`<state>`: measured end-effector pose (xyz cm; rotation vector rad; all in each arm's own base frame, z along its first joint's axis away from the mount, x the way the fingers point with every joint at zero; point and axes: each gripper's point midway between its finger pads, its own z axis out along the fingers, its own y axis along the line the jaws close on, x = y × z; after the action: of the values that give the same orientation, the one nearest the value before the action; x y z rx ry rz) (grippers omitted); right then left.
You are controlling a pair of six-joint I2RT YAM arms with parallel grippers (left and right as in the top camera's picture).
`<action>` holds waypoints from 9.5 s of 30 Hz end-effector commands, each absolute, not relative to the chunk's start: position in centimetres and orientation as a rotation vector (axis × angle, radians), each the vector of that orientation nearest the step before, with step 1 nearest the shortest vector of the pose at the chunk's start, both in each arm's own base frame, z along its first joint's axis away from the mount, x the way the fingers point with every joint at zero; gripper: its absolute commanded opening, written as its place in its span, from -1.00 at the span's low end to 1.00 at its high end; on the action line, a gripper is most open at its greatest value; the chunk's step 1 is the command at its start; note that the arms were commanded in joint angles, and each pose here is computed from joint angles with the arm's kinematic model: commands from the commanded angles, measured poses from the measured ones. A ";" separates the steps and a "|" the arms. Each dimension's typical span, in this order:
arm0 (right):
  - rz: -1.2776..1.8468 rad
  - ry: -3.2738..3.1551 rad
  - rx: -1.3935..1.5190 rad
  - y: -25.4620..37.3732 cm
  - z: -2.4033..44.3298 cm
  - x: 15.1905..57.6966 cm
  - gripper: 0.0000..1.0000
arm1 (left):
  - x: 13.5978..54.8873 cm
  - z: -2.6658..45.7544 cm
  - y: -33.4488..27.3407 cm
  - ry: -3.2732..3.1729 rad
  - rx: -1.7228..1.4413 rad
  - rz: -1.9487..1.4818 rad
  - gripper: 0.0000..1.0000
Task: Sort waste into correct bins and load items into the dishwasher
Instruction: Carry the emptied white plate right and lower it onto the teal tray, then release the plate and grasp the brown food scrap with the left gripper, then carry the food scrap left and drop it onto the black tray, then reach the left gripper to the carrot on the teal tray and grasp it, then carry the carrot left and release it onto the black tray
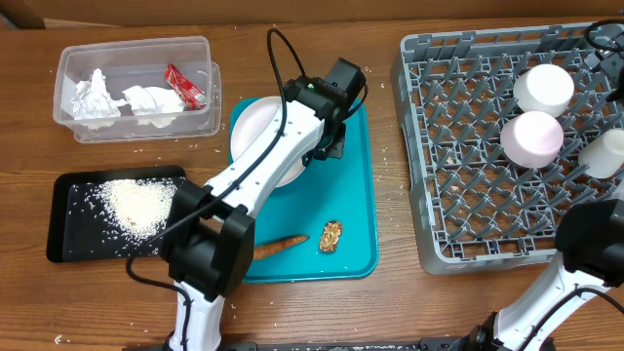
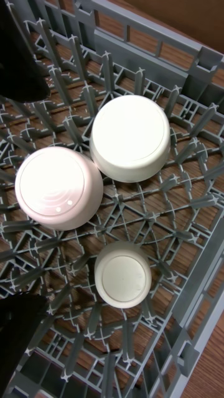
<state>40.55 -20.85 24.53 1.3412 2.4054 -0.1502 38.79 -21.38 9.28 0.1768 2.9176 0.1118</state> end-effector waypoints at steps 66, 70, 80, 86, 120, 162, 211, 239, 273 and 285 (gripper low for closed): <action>-0.144 2.380 1.339 -20.8 25.3 40.7 1.00 | 22.1 0.3 -23.8 3.253 0.910 0.199 0.28; -0.143 2.380 1.340 -20.8 25.3 40.7 1.00 | 21.9 0.3 -23.9 3.244 0.924 0.212 0.22; -0.143 2.380 1.340 -20.8 25.3 40.7 1.00 | 22.9 0.1 -23.7 3.211 0.894 0.242 -0.03; -0.143 2.380 1.340 -20.8 25.3 40.7 1.00 | 23.7 0.2 -23.0 3.187 0.821 0.325 -0.14; -0.143 2.380 1.340 -20.8 25.3 40.7 1.00 | 35.4 12.3 2.5 3.208 -0.857 0.259 -0.42; -0.144 2.380 1.339 -20.8 25.3 40.7 1.00 | 29.1 5.4 13.8 3.073 -1.621 -0.002 -0.21; -0.143 2.380 1.339 -20.8 25.3 40.7 1.00 | 22.0 2.2 -14.7 3.206 0.490 0.109 0.37; -0.143 2.380 1.339 -20.8 25.3 40.7 1.00 | 21.4 0.0 -13.6 3.187 0.488 0.159 -0.53; -0.144 2.380 1.339 -20.8 25.3 40.7 1.00 | 32.4 12.7 6.8 2.933 -0.963 0.015 -0.91; -0.143 2.380 1.340 -20.8 25.3 40.7 1.00 | 30.9 8.1 12.3 2.695 -1.466 -0.020 -0.82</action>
<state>40.55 -20.85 24.53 1.3412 2.4054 -0.1502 31.12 12.34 8.85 -1.3476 2.7487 0.0171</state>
